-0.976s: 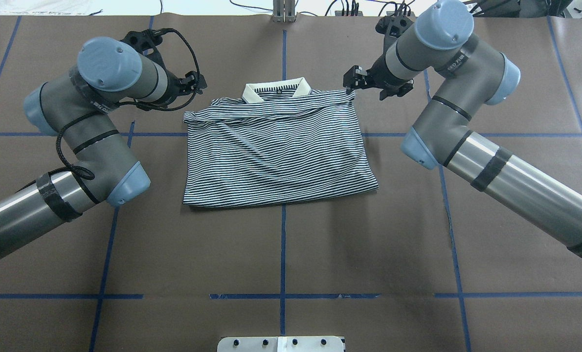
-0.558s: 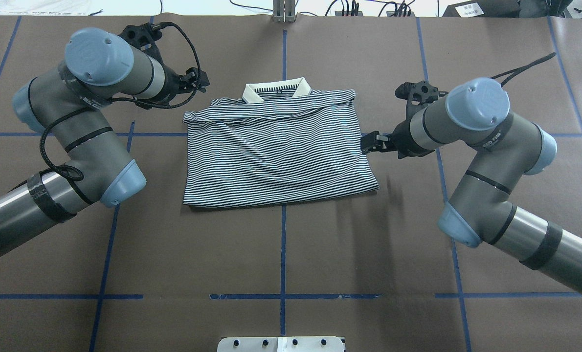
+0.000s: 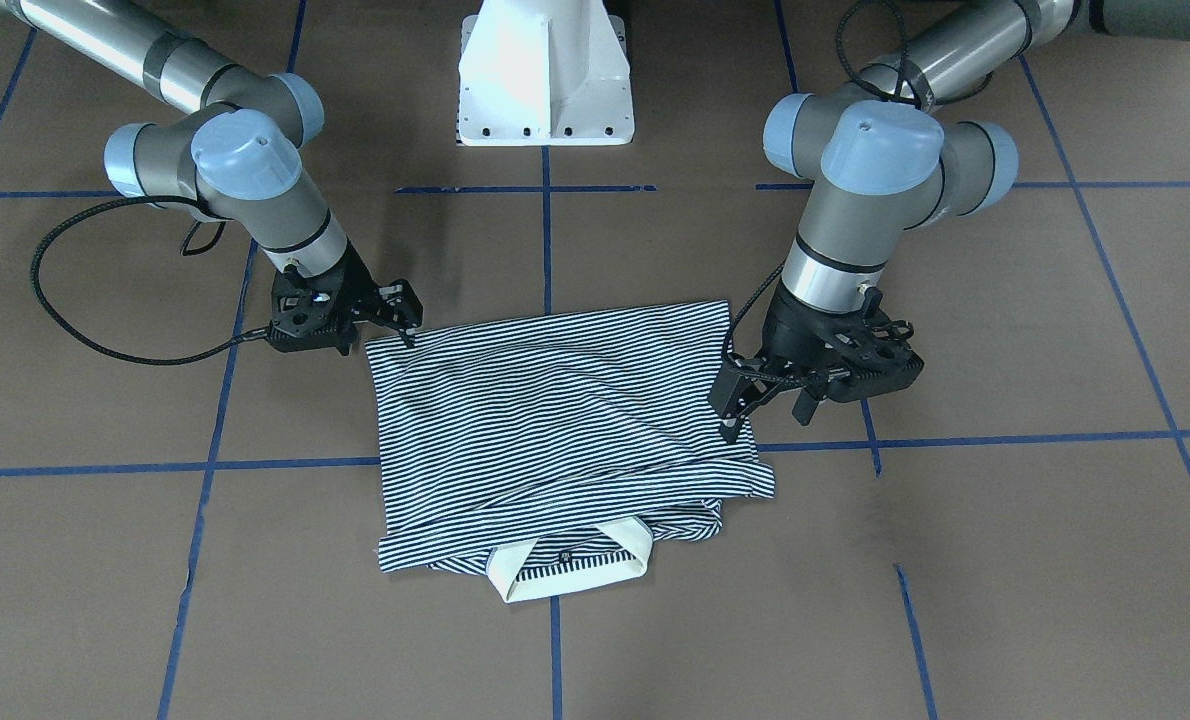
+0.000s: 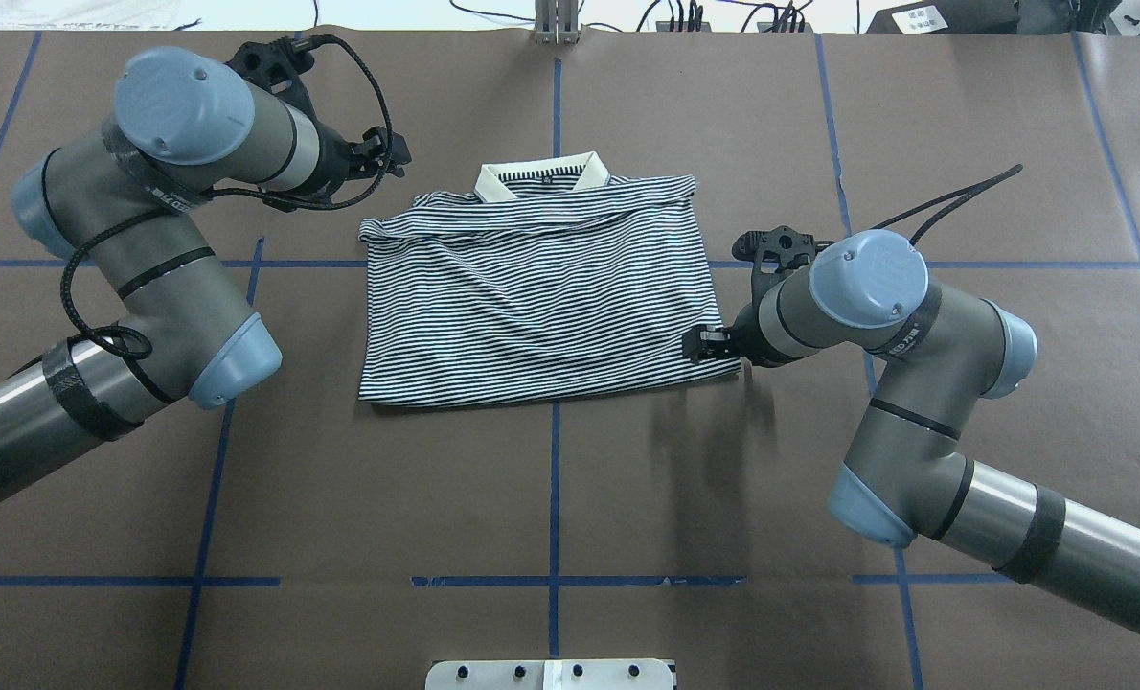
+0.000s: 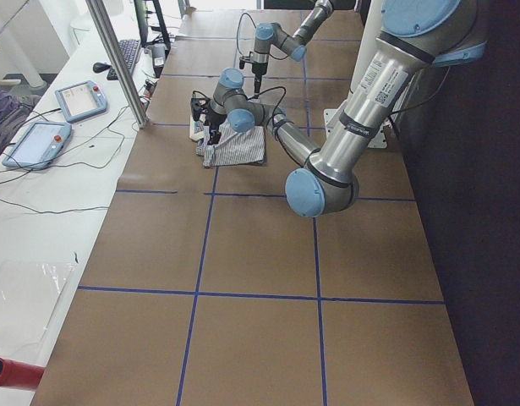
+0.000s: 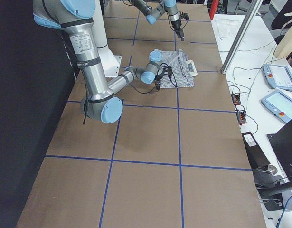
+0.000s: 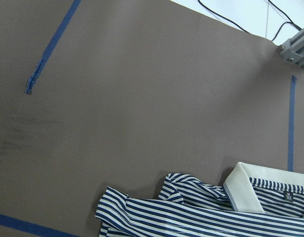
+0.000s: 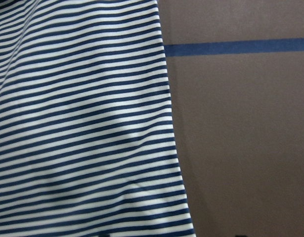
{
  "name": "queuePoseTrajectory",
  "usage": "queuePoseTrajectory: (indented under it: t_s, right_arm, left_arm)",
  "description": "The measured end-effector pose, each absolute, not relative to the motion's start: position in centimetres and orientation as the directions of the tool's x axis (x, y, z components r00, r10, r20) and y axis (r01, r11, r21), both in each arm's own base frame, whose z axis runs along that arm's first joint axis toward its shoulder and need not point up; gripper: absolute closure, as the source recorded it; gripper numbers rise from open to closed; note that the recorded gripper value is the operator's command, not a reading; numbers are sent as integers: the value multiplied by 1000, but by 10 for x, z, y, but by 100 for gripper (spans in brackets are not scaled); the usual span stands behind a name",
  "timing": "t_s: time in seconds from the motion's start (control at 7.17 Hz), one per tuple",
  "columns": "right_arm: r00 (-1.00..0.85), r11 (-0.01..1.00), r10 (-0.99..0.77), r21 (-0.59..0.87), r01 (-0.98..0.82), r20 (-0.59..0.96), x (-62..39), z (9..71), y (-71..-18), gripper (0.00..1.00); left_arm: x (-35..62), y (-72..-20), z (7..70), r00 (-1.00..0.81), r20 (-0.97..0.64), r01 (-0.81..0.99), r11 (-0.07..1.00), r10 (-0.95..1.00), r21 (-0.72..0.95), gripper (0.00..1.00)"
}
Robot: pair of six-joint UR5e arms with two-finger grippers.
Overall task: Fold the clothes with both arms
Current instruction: 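Raise the left gripper away while the right gripper grasps the shirt's side edge, then drag the folded shirt away from the left arm with the right gripper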
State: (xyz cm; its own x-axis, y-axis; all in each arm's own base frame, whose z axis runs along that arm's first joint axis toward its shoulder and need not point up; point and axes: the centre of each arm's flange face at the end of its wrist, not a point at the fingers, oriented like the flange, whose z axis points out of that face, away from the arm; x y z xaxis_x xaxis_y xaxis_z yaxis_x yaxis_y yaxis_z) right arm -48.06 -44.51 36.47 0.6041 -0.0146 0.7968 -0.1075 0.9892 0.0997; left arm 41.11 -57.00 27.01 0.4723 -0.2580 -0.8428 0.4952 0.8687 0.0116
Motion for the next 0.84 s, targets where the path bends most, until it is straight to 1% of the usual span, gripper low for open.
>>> queuePoseTrajectory:
  t_s: [0.14, 0.84]
  right_arm:
    - [610, 989, -19, 103, -103, 792, -483, 367, -447, 100]
    - [610, 991, -30, 104, -86, 792, -478, 370, -443, 100]
  left_arm:
    - [411, -570, 270, 472, -843, 496, 868, -259, 11, 0]
    - [411, -569, 269, 471, -844, 496, 868, -257, 13, 0]
